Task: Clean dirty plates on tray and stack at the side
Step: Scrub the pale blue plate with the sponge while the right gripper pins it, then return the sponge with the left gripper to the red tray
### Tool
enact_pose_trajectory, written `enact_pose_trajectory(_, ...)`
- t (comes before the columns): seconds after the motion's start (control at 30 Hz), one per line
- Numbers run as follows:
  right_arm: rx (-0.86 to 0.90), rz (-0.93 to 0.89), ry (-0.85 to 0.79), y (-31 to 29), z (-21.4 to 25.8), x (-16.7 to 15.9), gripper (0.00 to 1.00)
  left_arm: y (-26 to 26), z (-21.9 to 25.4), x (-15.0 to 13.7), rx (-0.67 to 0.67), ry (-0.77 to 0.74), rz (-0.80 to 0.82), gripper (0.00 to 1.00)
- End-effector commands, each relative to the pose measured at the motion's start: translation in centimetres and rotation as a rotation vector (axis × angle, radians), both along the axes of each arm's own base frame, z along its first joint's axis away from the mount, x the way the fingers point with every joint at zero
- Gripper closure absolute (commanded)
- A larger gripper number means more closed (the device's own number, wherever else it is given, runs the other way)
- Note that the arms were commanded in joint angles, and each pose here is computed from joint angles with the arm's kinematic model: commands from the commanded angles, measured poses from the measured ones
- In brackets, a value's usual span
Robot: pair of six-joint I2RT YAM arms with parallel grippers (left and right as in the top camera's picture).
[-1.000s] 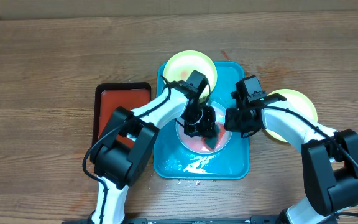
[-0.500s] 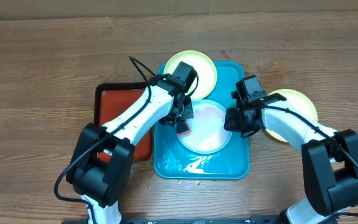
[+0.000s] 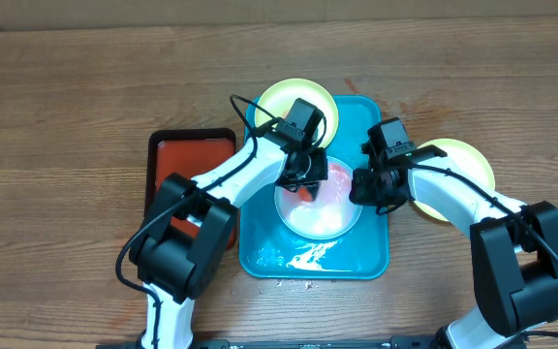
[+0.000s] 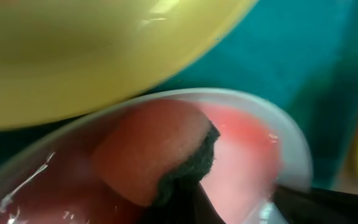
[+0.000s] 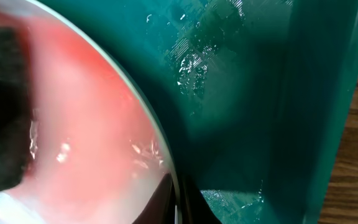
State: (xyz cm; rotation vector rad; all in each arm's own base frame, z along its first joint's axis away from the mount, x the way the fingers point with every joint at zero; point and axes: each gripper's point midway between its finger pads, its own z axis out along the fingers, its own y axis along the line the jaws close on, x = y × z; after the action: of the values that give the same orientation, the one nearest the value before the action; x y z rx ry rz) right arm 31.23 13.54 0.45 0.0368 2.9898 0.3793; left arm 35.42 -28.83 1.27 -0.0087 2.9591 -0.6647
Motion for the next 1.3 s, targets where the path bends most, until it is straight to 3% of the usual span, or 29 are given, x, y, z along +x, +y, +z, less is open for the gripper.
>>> enact_pose_trajectory(0.0, -0.052, -0.011, 0.021, -0.9, -1.2, -0.4, 0.96, -5.2, -0.4, -3.6, -0.242, 0.148, -0.137, 0.96)
enact_pose_trajectory(0.13, -0.052, -0.011, 0.021, -0.9, -1.2, -0.4, 0.96, -6.5, 0.9, -4.2, -0.338, 0.18, -0.169, 0.96)
enact_pose_trajectory(0.3, -0.053, -0.011, 0.022, -0.9, -1.2, -0.5, 0.96, -5.2, 0.1, -5.3, -0.281, 0.246, -0.141, 0.96)
enact_pose_trajectory(0.6, -0.052, -0.011, 0.022, -0.9, -1.2, -0.5, 0.96, 2.0, -2.9, -7.7, 0.076, 0.38, 0.0, 0.95)
enact_pose_trajectory(0.7, -0.051, -0.011, 0.023, -0.9, -1.2, -0.5, 0.96, 3.4, -2.3, -7.0, 0.14, 0.335, 0.04, 0.96)
enact_pose_trajectory(1.0, -0.053, -0.01, 0.036, -1.0, -1.2, -0.8, 0.96, 10.4, 2.2, -1.6, 0.464, -0.024, 0.213, 0.96)
enact_pose_trajectory(1.1, -0.055, -0.01, 0.041, -1.0, -1.3, -0.9, 0.96, 10.2, 2.2, -1.5, 0.43, -0.009, 0.18, 0.96)
enact_pose_trajectory(1.27, -0.058, -0.01, 0.05, -1.1, -1.3, -1.1, 0.96, 5.8, 5.0, -2.5, 0.141, 0.083, 0.09, 0.96)
